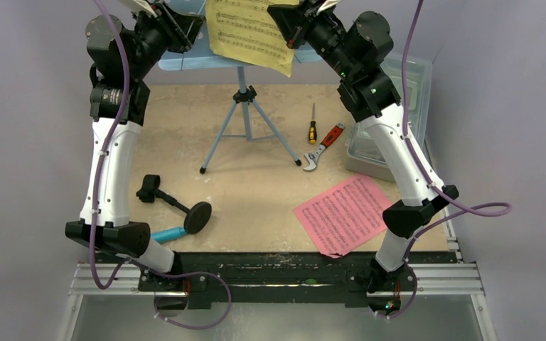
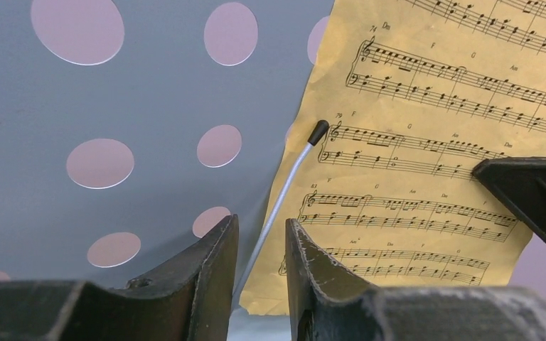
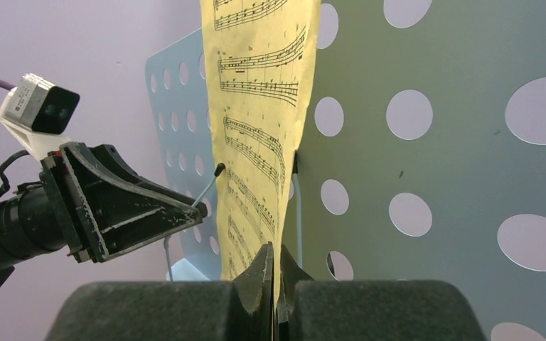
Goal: Set up the instrument practice props
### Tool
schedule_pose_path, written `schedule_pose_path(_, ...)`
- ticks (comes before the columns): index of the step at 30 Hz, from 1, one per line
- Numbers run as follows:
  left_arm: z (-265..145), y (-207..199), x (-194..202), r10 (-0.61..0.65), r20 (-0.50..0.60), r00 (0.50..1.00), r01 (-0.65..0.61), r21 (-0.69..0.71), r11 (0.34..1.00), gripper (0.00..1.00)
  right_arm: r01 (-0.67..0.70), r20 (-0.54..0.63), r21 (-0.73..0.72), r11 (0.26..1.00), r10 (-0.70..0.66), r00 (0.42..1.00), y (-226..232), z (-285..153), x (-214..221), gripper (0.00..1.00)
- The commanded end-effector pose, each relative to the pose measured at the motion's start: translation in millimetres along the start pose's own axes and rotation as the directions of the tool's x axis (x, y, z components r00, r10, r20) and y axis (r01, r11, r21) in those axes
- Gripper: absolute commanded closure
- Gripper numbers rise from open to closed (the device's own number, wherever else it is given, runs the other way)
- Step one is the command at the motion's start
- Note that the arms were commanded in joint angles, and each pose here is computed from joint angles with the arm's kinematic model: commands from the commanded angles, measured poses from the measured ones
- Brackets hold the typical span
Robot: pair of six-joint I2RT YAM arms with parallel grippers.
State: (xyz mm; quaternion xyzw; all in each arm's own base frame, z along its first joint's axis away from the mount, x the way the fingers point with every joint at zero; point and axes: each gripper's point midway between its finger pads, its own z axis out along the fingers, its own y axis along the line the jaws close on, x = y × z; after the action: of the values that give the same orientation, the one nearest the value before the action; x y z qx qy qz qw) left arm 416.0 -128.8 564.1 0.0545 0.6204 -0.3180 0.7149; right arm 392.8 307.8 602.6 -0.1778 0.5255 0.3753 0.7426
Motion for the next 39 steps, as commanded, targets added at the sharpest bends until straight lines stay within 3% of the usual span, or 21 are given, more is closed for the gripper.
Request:
schedule_pose_path(1, 2, -8, -9, 0.019, 0.014, 1.0, -0.019, 0.042, 0.999, 0.72, 0.021, 0.078, -0.023, 1.0, -0.019, 0.997, 9, -3, -29, 1.0)
schedule_pose_path(12, -7, -17, -26, 0.063, 0.09, 0.994, -0.069, 0.063, 0.996, 1.0, 0.027, 0.092, -0.033, 0.999, -0.024, 0.995, 14, 2, -28, 1.0)
schedule_pose_path(26, -51, -23, -57, 0.177, 0.315, 0.932, -0.181, -0.016, 0.983, 1.0, 0.101, 0.123, -0.15, 0.983, -0.082, 0.989, 36, 14, -21, 1.0)
schedule_pose_path(39, -53, -25, -54, 0.179, 0.313, 0.933, -0.186, -0.008, 0.983, 1.0, 0.137, 0.16, -0.313, 0.94, -0.09, 0.983, 81, 39, 4, 1.0)
